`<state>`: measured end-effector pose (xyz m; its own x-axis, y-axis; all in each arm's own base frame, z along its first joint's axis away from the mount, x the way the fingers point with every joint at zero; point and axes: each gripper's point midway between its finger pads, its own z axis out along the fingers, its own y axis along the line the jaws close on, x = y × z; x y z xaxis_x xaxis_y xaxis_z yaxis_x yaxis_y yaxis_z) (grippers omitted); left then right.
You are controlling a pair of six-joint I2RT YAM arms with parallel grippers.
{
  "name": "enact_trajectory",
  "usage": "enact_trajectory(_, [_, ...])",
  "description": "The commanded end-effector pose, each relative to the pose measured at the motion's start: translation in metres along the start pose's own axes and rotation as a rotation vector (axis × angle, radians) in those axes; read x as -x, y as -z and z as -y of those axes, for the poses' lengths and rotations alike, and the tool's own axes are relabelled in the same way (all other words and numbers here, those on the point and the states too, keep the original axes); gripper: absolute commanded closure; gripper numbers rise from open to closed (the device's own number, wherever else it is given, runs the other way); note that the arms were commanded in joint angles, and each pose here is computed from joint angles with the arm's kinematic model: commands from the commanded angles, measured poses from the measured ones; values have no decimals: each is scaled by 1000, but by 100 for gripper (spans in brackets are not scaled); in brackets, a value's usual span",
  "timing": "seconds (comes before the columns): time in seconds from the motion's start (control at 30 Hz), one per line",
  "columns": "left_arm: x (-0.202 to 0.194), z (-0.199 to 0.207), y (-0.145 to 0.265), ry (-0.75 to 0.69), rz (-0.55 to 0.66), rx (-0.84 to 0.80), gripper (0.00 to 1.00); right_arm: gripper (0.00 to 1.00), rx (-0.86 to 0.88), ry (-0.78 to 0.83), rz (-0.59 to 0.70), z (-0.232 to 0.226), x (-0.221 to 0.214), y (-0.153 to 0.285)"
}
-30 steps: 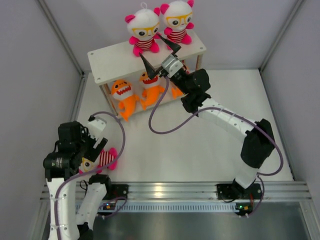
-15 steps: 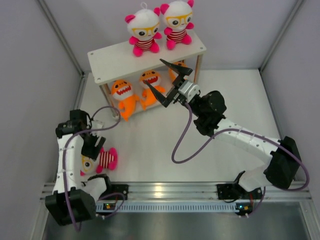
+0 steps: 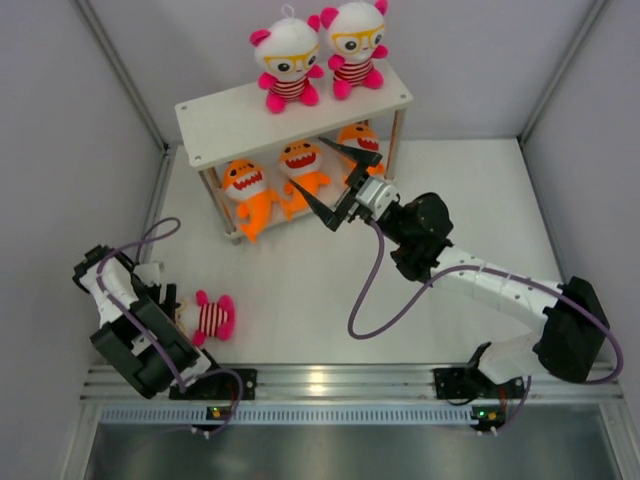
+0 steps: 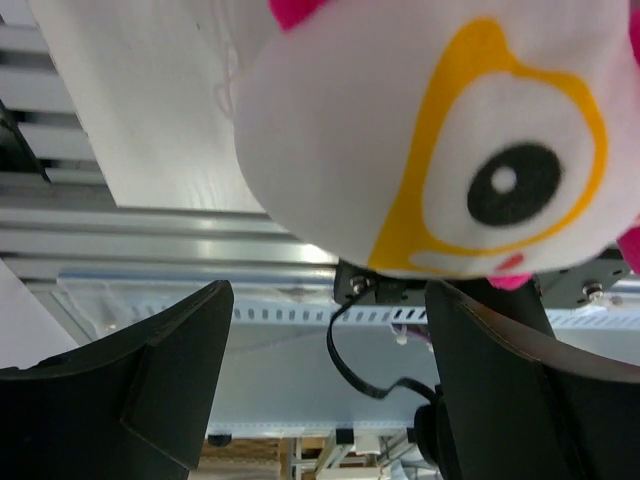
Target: Place and organize the stuffed toys onto the shelf
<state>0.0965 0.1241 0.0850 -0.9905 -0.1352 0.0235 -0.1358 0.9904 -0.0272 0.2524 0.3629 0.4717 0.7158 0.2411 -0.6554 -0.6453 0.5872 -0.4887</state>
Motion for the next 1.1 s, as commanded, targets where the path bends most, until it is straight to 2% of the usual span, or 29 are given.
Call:
enact_trajectory(0.0, [30,-11,-12,30,121,17,17,15,-10,25,89,5,32,-2])
enact_trajectory(0.1, [52,-10,-11,50,212,-9,19,15,-7,27,85,4,30,-2])
enact_trajectory(0.23, [68,-3,-6,60,266,-74,21,15,4,33,64,1,24,-2])
enact_trajectory(0.37, [67,1,-12,43,256,-99,23,15,-8,48,38,3,17,-2])
enact_trajectory(0.5, [73,11,-22,41,244,-192,27,14,-19,65,31,6,15,-3])
enact_trajectory(0.67, [89,16,-7,20,328,-228,18,14,-13,73,4,5,8,-5])
enact_trajectory(0.8, [100,17,25,-36,439,-199,10,14,-4,84,-12,2,0,-9])
enact_trajectory(0.9, [107,27,41,-64,494,-244,6,13,-1,87,-24,2,-5,-13])
enact_trajectory(0.97, [110,31,42,-72,483,-245,6,13,0,88,-25,2,-8,-16])
enact_trajectory(1.07, [108,41,22,-85,384,-264,8,13,2,87,-29,1,-11,-18])
